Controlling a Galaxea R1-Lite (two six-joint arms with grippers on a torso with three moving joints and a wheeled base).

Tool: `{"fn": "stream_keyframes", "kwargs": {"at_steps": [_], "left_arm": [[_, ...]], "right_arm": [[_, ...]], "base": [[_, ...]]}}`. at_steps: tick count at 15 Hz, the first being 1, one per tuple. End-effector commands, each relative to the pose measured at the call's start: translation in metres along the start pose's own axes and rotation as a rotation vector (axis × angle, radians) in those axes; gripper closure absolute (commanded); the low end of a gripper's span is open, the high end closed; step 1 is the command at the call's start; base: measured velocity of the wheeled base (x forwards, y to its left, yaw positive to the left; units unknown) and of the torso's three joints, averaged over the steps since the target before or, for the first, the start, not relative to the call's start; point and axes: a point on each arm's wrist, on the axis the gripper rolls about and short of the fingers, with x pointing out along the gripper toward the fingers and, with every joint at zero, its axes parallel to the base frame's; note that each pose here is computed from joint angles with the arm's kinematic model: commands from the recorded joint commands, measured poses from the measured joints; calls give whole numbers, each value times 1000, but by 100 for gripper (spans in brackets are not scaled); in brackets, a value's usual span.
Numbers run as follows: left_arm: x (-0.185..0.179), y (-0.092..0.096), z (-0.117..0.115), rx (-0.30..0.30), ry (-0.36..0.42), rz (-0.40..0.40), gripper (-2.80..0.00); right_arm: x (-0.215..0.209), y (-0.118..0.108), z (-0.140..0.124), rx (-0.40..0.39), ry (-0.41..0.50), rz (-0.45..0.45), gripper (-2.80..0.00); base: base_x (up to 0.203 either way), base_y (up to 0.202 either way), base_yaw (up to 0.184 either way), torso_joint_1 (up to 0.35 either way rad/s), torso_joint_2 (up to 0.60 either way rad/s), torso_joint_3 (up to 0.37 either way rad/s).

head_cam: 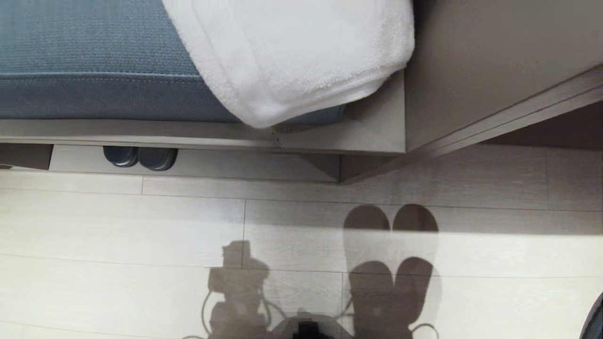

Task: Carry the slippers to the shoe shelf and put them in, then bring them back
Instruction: Place the slippers into the shoe cabinet

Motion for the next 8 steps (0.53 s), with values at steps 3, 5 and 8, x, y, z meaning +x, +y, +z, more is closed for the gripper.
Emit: {"fn": "stream_keyframes", "kwargs": {"at_steps": [3, 5, 8], "left_arm": [[0, 0, 0, -2, 0, 0, 0], [0, 0, 0, -2, 0, 0, 0], [0, 0, 0, -2, 0, 0, 0]], "right_arm": [[0, 0, 0, 0, 2, 1, 0], [0, 0, 0, 1, 2, 1, 0], [0, 0, 0, 0, 2, 1, 0]], "base": [[0, 0, 0, 3, 3, 198], [0, 0, 0, 4, 2, 200], [0, 0, 0, 3, 2, 201]]}}
